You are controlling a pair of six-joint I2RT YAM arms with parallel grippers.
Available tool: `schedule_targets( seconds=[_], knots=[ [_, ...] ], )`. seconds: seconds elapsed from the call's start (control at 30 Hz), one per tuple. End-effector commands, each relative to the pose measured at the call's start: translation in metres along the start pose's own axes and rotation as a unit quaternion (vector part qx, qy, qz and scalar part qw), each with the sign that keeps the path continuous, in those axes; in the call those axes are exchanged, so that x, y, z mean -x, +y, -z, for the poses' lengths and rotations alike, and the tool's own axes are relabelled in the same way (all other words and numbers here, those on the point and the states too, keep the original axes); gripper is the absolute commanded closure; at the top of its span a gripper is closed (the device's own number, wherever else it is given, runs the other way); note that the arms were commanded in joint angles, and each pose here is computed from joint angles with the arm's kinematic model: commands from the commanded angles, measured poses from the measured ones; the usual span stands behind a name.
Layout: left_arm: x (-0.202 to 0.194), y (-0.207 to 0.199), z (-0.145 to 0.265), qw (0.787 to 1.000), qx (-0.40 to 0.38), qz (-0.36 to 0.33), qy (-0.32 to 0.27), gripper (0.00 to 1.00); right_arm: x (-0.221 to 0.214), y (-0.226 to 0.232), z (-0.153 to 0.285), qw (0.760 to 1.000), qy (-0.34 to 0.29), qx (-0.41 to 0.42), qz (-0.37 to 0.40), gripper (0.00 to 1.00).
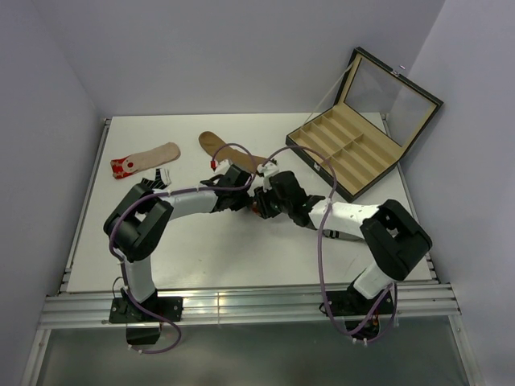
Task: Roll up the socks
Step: Roll the sock at the center of the board.
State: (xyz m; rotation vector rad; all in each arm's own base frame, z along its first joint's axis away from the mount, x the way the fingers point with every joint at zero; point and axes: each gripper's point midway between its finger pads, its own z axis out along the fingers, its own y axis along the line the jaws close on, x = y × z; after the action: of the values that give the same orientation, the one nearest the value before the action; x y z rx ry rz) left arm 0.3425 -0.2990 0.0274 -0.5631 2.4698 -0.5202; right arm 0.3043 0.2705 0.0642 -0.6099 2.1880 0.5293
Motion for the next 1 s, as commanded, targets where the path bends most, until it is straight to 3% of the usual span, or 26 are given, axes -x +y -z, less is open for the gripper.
schedule_targets(
  seconds=[0.0, 0.23, 0.5, 0.6, 0.63, 0.73, 0.97],
  knots=[
    [-0.012, 0.031, -0.001, 0.998, 0.056, -0.033, 0.023, 0.75, 0.003, 0.003, -0.010, 0.999, -0.017, -0.006, 0.046, 0.56],
    [-0.013, 0.029, -0.001, 0.998, 0.051, -0.034, 0.026, 0.74, -0.015, 0.008, -0.026, 0.998, 0.010, 0.001, 0.061, 0.53],
    [-0.012, 0.026, 0.002, 0.998, 0.040, -0.029, 0.025, 0.68, -0.052, -0.007, -0.039, 0.995, 0.083, -0.034, 0.049, 0.54],
    [-0.010, 0.026, 0.006, 0.999, 0.039, -0.023, 0.021, 0.58, -0.068, -0.014, -0.035, 0.991, 0.118, -0.055, 0.037, 0.70],
    [-0.009, 0.025, 0.007, 0.999, 0.034, -0.021, 0.018, 0.55, -0.073, -0.012, -0.033, 0.990, 0.125, -0.052, 0.028, 0.86],
    [-0.003, 0.026, 0.014, 1.000, 0.029, -0.005, 0.010, 0.48, -0.076, -0.007, -0.032, 0.989, 0.142, -0.040, 0.012, 1.00],
    [0.021, 0.020, 0.046, 0.998, -0.008, 0.052, -0.033, 0.33, -0.066, 0.009, -0.020, 0.973, 0.163, 0.103, -0.128, 1.00]
  ],
)
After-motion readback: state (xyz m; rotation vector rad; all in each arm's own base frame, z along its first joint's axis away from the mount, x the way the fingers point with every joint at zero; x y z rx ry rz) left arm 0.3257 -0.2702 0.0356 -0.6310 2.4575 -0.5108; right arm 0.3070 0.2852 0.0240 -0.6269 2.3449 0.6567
